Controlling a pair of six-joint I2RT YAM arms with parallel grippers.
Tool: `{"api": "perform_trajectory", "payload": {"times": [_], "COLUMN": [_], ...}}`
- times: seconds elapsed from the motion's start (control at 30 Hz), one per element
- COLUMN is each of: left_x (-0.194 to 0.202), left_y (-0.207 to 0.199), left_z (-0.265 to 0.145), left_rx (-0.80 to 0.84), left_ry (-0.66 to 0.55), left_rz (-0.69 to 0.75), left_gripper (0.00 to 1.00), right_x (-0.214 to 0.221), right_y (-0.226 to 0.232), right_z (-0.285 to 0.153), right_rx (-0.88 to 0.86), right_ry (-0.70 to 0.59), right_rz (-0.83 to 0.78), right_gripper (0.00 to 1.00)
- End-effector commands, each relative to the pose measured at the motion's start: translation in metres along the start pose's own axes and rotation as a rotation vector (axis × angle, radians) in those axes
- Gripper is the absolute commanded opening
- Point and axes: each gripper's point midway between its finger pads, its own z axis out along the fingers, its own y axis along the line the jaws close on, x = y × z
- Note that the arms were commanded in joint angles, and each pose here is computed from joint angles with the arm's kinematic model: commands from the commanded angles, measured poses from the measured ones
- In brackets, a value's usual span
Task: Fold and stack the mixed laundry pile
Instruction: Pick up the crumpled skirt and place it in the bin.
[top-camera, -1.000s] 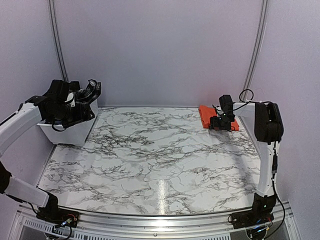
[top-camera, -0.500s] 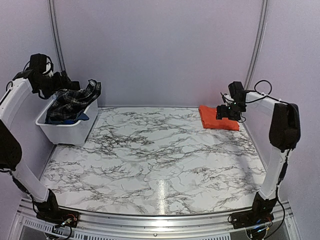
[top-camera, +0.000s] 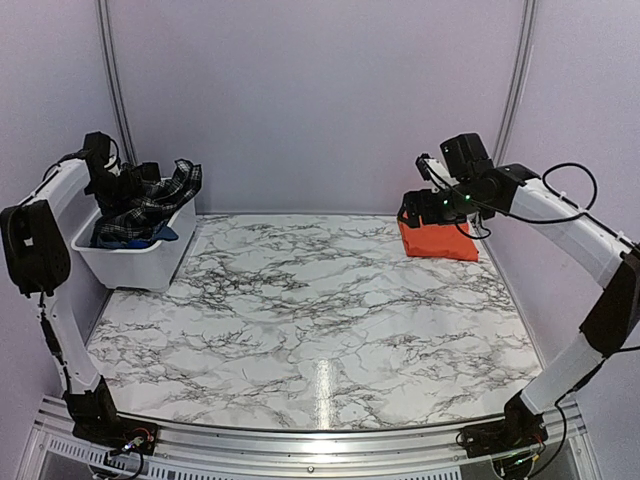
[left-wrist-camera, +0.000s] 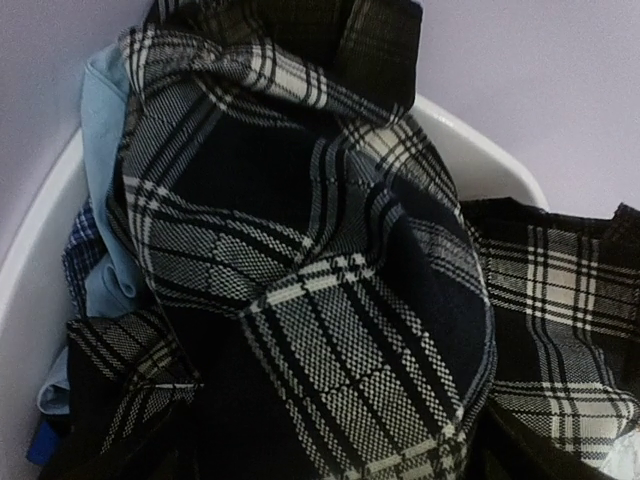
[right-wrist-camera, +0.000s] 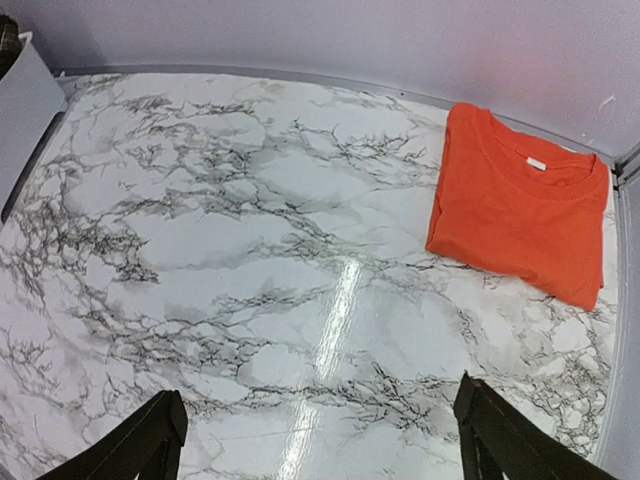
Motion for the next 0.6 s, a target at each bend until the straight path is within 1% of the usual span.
{"api": "perform_trajectory", "payload": {"times": [0.0, 0.03, 0.07, 0.17, 0.27, 0.3, 0.43, 0.57], "left_x": [0.022, 0.022, 0.020, 0.003, -0.020, -0.029, -0.063, -0.091], "left_y": [-0.012, -0.015, -0.019, -0.029, -0.036, -0.041, -0.067, -0.093], "left_z": [0.009, 0.009, 0.006, -0.013, -0.044, -0.057, -0.105, -0.158], "left_rx": [0.042, 0.045, 0.048, 0.058, 0.065, 0.078, 0.185, 0.329], "left_ry": [0.076, 0.075, 0.066, 0.007, -0.081, -0.119, -0.268, -0.412], "left_rz": [0.024, 0.030, 0.036, 0.048, 0.052, 0.052, 0.034, -0.029], "left_gripper": [0.86, 0.78, 0.68, 0.34, 0.03, 0.00, 0.00, 0.00], "right_x": [-0.002, -0.004, -0.002, 0.003, 0.007, 0.008, 0.013, 0.016], "right_y": [-0.010, -0.015, -0.021, -0.035, -0.037, -0.035, -0.029, -0.021], "right_z": [-0.032, -0.040, -0.043, -0.049, -0.050, -0.050, -0.048, -0.044], "right_rx": [0.088, 0.109, 0.134, 0.183, 0.180, 0.165, 0.124, 0.075], "right_ry": [-0.079, -0.111, -0.125, -0.133, -0.125, -0.124, -0.114, -0.111], "right_rz": [0.028, 0.039, 0.055, 0.081, 0.085, 0.082, 0.072, 0.070], "right_gripper": [0.95, 0.98, 0.98, 0.99, 0.98, 0.99, 0.98, 0.99]}}
